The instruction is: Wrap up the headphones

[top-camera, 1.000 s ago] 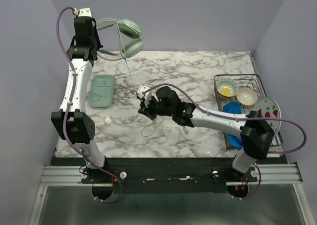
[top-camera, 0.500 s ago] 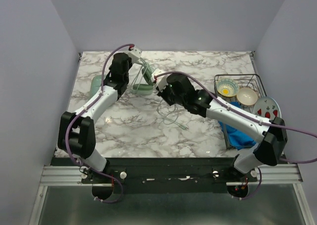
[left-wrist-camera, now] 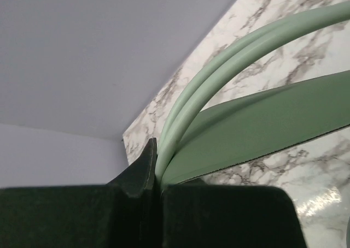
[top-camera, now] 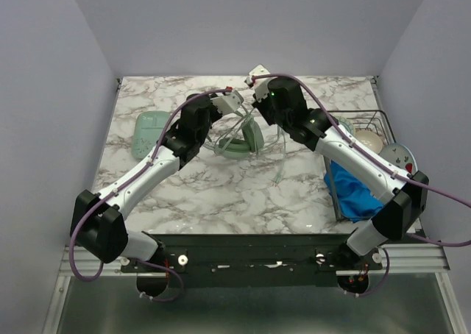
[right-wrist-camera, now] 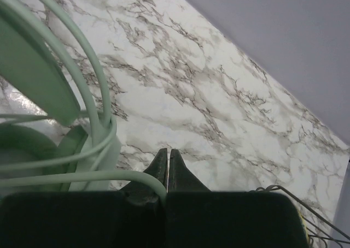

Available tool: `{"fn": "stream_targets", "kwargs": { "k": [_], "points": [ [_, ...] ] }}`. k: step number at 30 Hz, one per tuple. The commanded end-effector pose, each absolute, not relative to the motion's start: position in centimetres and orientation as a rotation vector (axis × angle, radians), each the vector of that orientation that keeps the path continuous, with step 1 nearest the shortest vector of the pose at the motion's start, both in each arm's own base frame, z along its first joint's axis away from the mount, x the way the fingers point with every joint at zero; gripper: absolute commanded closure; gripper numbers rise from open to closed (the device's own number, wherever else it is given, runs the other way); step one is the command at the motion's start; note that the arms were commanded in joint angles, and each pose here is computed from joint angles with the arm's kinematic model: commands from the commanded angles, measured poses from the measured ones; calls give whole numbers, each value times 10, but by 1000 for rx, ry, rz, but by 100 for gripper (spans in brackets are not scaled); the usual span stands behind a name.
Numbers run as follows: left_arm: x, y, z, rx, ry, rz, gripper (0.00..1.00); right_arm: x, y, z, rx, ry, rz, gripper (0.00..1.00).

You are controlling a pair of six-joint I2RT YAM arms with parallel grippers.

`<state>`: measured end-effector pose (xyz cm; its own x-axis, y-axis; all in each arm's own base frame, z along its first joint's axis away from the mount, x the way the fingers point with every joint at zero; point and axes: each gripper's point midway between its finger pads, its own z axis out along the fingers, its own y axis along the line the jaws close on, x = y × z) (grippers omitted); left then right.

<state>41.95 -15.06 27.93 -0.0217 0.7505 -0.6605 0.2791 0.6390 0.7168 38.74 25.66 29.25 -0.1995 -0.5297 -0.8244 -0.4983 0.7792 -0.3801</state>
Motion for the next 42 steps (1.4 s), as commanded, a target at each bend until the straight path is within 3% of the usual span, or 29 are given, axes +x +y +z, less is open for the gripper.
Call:
{"fn": "stream_targets", "kwargs": {
  "k": [1, 9, 11, 12, 15, 18, 33, 42],
  "points": [
    [385, -165, 262, 964, 1772, 264, 100, 411, 227, 316, -815, 1790, -156, 99],
    [349, -193, 285, 890, 1867, -83, 100, 407, 234, 310, -827, 1735, 105, 99],
    [344, -197, 295, 872, 1881, -133, 100, 402, 237, 309, -830, 1721, 145, 92],
    [341, -199, 299, 844, 1894, -169, 100, 400, 244, 312, -827, 1698, 196, 82],
    [328, -213, 308, 837, 1907, -299, 100, 399, 250, 311, -821, 1673, 266, 66],
    [321, -217, 326, 812, 1899, -361, 100, 394, 260, 306, -823, 1649, 371, 59],
    [300, -208, 444, 644, 1718, -453, 100, 381, 340, 274, -835, 1589, 948, 34],
    [299, -203, 485, 555, 1651, -471, 100, 378, 356, 237, -764, 1602, 1114, 32]
  ]
}}
